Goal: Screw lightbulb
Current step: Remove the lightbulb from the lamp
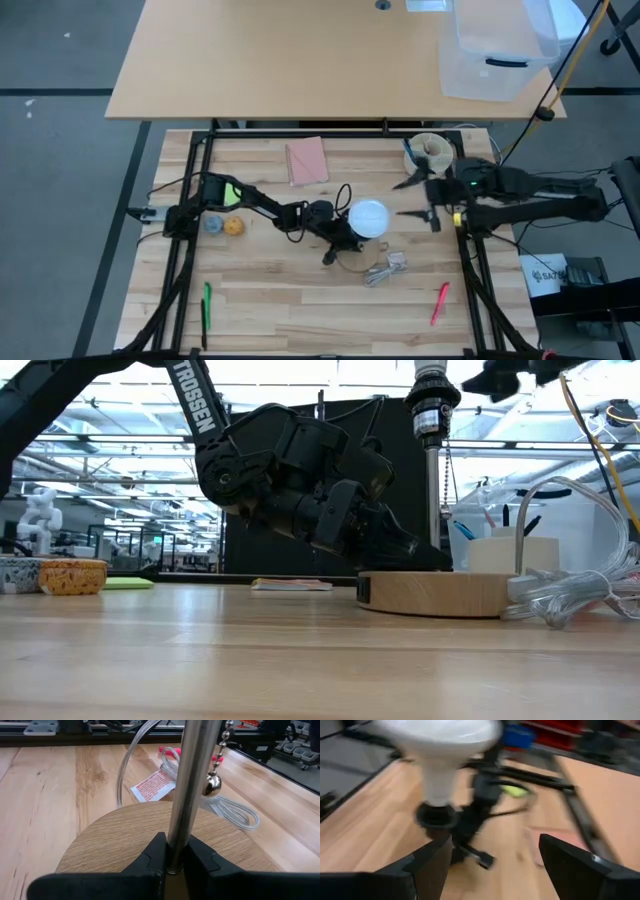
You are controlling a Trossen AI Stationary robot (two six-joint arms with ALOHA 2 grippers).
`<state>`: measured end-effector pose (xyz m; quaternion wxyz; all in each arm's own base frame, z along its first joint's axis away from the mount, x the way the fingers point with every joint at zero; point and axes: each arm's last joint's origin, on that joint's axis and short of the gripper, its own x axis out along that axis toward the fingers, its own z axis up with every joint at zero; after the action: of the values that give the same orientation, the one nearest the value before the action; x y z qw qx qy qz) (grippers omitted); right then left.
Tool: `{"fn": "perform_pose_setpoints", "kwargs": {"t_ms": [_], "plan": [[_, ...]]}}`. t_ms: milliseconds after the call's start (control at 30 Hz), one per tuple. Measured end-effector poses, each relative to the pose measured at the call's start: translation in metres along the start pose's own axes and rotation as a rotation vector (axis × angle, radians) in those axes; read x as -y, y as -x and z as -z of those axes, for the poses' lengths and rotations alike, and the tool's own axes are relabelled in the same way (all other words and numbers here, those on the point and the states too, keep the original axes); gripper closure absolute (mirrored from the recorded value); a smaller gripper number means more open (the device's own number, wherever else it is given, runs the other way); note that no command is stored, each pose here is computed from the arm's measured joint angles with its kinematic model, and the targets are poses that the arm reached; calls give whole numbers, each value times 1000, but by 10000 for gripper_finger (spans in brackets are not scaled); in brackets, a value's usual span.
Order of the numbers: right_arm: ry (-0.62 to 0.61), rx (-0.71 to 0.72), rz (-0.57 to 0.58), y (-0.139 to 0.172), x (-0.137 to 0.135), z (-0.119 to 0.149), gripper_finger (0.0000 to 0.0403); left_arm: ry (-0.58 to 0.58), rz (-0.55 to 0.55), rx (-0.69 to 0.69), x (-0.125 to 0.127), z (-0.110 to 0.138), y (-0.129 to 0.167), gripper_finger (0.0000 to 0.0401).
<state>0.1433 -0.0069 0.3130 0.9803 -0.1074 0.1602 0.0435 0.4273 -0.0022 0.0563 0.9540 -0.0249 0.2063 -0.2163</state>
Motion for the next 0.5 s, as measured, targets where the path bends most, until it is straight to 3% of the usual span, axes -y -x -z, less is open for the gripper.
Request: {"fn": "perform_pose_setpoints", "kwargs": {"t_ms": [267, 367, 500], "plan": [[-194, -40, 338, 50, -1, 16, 121, 19, -28, 3, -1, 0, 0, 362], [-271, -36, 349, 48, -3, 27, 131, 16, -62, 10, 2, -1, -2, 362], [-331, 12, 332, 21, -5, 46, 142, 21, -115, 17, 3, -2, -3, 362]]}}
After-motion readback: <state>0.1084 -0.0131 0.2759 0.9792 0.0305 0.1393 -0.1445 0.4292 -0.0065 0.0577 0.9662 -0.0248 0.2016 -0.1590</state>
